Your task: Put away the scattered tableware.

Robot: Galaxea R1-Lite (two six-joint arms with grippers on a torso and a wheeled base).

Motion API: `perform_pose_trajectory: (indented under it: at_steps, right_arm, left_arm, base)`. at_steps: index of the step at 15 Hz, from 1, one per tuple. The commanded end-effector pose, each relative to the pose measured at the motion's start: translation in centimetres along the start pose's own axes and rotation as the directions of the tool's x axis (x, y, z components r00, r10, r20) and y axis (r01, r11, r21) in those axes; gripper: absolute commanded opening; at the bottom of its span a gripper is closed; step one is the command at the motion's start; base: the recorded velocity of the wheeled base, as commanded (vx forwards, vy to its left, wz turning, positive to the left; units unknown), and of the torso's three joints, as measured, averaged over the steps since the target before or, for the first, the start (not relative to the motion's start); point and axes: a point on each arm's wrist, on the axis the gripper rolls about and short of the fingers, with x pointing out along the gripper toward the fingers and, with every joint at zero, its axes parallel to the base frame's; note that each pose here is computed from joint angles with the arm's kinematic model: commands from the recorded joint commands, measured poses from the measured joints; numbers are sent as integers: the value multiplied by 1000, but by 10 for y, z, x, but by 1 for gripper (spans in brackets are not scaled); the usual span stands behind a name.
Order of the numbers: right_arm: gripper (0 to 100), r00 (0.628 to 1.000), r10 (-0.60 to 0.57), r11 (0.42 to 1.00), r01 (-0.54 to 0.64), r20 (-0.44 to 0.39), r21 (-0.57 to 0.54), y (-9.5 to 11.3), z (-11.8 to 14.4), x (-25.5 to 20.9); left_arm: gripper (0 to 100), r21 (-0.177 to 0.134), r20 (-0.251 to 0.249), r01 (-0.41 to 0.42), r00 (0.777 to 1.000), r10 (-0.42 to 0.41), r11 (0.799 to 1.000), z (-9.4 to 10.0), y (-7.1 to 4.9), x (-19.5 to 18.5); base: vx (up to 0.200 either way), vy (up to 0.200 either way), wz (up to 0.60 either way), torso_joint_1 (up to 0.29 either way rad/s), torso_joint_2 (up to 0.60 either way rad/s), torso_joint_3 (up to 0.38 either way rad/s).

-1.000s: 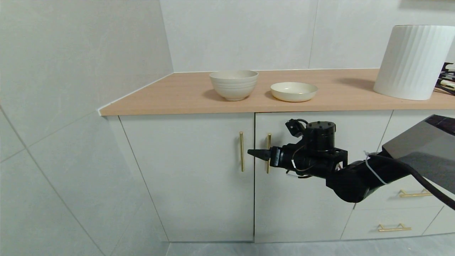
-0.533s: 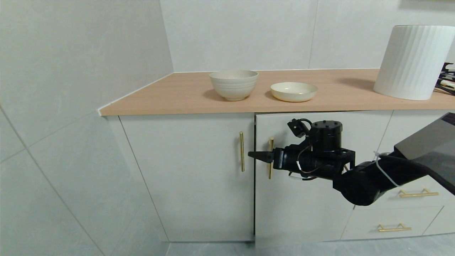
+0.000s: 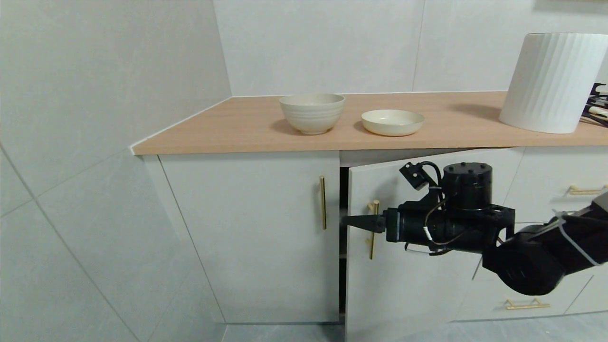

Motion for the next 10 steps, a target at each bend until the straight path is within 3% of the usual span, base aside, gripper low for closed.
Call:
perform_pose_trajectory:
  at_steps: [1,10]
  right_arm:
    - [100,998,56,998,-56,-1,-22,21,0,-28]
    - [100,997,74,997,-75,-29,-15,41,-27,-75]
  left_arm:
    - [100,0,0,1,1000,-1,1000,0,0,0]
    - [100,-6,1,-1,1000,1,1000,0,0,0]
  base:
    - [0,0,0,0,0,0]
    - [0,0,0,0,0,0]
